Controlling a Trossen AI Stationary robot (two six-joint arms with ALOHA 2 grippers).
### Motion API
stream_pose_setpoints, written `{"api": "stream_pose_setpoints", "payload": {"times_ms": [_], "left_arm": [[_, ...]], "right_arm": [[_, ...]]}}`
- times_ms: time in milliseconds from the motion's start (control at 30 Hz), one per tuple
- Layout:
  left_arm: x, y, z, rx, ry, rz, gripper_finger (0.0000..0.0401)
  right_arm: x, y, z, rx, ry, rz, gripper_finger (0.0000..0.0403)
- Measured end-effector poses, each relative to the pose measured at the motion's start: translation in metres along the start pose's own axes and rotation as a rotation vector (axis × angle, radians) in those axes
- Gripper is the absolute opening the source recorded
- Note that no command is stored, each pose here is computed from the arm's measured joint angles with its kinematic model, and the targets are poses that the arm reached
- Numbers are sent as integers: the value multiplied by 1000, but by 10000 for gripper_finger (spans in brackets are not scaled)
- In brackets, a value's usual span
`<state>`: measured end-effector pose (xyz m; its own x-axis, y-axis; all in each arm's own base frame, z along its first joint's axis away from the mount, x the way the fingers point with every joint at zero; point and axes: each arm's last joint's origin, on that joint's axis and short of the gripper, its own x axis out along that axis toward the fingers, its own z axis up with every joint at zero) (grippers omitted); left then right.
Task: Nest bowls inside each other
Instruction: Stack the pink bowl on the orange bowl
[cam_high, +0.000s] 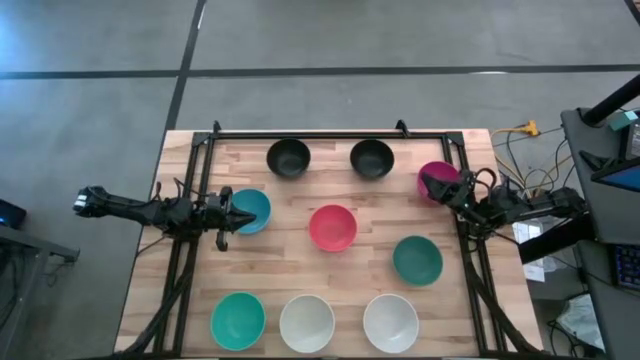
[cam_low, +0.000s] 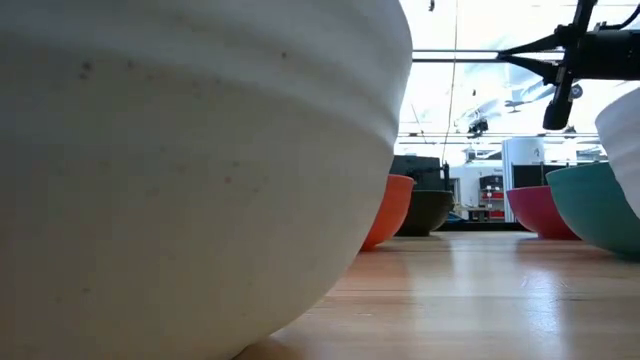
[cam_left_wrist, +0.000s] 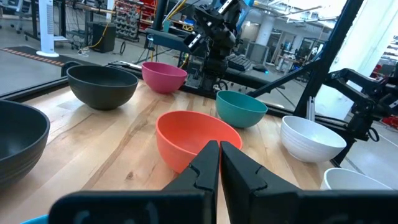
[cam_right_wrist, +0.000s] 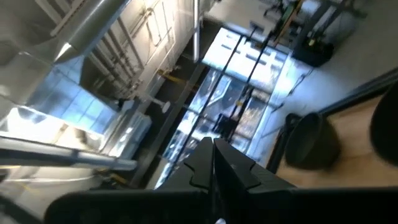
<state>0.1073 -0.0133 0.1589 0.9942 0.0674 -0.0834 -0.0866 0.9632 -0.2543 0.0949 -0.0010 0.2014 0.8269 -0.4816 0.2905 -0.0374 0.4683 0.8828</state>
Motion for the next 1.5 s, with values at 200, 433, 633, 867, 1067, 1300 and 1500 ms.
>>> {"api": "stream_pose_setpoints", "payload": {"times_ms": [200,433,633,867,1067,1300,1500], "left_arm": [[0,1,0,31,-12,47,0],[0,2,0,80,-15,72,0],[0,2,1,76,-26,70,0],[-15,-9,52,-485,-538,-194,0],[-59,-4,91,-673,-1133,-319,0],[-73,-20,123,-349,-1202,-574,0],[-39,-41,165,-233,-913,-416,0]], "right_arm": [[4,12,1,88,46,119,9],[26,62,13,-59,51,219,9],[62,113,14,-283,60,259,9],[104,167,5,-544,241,300,9],[129,193,-1,-756,541,91,9],[147,207,-8,-900,796,-126,9],[151,195,-20,-893,993,-401,9]]}}
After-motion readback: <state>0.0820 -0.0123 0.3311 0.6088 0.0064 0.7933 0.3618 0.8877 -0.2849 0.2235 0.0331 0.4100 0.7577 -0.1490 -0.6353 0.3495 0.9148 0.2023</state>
